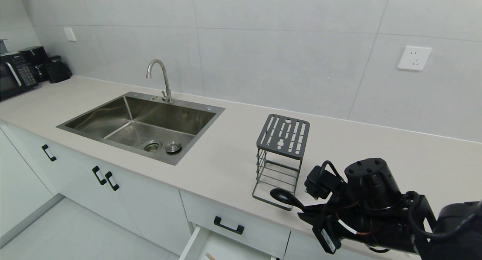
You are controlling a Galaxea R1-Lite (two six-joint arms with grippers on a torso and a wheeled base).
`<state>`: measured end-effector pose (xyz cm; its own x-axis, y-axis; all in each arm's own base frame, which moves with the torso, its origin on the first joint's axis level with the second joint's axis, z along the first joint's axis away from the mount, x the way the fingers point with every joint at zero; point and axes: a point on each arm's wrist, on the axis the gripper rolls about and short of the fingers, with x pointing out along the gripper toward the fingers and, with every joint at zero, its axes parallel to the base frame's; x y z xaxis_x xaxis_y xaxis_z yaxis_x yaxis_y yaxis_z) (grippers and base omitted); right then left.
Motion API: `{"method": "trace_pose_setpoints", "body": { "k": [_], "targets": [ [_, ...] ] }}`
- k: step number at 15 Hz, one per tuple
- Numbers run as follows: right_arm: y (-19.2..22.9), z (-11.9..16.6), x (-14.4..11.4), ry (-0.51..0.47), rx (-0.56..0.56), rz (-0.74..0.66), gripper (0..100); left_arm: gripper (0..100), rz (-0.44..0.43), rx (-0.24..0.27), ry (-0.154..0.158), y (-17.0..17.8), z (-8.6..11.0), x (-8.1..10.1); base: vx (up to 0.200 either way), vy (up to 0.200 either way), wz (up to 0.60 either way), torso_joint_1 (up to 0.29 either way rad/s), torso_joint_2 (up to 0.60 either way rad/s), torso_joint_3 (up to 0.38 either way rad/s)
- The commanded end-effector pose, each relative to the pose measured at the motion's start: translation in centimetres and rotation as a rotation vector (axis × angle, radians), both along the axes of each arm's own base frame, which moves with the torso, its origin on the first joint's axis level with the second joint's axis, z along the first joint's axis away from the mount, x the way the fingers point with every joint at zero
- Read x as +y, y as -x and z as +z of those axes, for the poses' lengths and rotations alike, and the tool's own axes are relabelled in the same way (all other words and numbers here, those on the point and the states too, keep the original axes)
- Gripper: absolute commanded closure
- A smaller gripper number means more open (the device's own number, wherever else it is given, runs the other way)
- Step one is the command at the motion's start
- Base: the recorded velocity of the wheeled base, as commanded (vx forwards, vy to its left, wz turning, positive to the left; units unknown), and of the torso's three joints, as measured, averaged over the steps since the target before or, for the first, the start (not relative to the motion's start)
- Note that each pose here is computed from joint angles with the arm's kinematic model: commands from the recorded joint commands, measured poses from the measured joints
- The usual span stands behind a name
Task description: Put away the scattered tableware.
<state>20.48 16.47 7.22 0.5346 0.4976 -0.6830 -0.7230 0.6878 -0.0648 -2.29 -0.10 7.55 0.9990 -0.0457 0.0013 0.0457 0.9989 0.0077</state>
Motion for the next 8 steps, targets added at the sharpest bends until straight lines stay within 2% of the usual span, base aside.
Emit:
{"method": "trace_pose_setpoints", "body": {
  "k": [1,5,7,8],
  "targets": [
    [-0.2,0.3,0.7,-0.012,-0.018,0.017,100,0,0.000,0.001,0.000,0.0,0.0,0.0,0.000,0.000,0.00,0.000,0.00,0.000],
    [0.7,0.9,2.3,-0.039,-0.046,0.082,100,0,0.000,0.001,0.000,0.0,0.0,0.0,0.000,0.000,0.00,0.000,0.00,0.000],
    [1.3,1.3,3.4,-0.060,-0.048,0.144,100,0,0.003,0.001,0.000,0.0,0.0,0.0,0.000,0.000,0.00,0.000,0.00,0.000],
    [2.1,1.4,4.4,-0.087,-0.032,0.222,100,0,0.000,0.001,0.000,0.0,0.0,0.0,0.000,0.000,0.00,0.000,0.00,0.000]
  ]
}}
